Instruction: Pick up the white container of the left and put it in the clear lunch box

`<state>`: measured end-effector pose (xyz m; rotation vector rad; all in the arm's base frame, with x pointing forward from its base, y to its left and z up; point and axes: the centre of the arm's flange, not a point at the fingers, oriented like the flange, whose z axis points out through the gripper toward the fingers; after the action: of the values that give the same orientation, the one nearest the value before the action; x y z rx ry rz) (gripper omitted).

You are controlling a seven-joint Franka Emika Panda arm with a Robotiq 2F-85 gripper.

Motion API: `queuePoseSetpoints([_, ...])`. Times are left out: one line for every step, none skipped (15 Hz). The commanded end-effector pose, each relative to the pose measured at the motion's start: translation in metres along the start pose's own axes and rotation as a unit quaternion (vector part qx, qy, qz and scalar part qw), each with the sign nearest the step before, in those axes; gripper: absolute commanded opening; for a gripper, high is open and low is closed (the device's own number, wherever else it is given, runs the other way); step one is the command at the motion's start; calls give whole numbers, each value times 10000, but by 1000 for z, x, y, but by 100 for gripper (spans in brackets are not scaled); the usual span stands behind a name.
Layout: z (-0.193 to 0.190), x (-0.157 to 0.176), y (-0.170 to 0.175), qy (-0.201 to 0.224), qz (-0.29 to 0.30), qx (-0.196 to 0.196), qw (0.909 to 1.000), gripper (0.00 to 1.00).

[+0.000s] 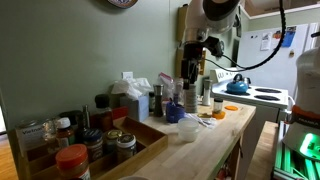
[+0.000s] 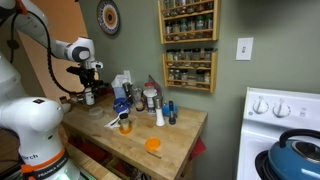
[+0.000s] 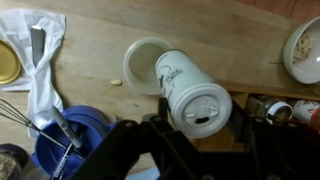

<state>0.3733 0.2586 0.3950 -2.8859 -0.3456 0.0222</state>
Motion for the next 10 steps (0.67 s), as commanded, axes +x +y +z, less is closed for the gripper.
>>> queuePoseSetpoints([13, -28, 10, -53, 109, -202, 9997, 33])
queuePoseSetpoints([18, -27, 11, -28, 73, -239, 9997, 33])
queuePoseSetpoints([21, -26, 11, 2, 52, -287, 9996, 33])
queuePoseSetpoints([23, -22, 12, 40, -6, -298, 9995, 33])
queuePoseSetpoints([23, -21, 12, 87, -27, -322, 9994, 33])
queuePoseSetpoints([24, -18, 13, 138, -45, -348, 9993, 33])
queuePoseSetpoints([24, -16, 13, 185, -74, -359, 9992, 33])
queuePoseSetpoints([26, -13, 12, 218, -99, -395, 9989, 33])
queuePoseSetpoints([30, -10, 11, 217, -147, -389, 9989, 33])
queuePoseSetpoints([33, -7, 10, 182, -188, -396, 9989, 33])
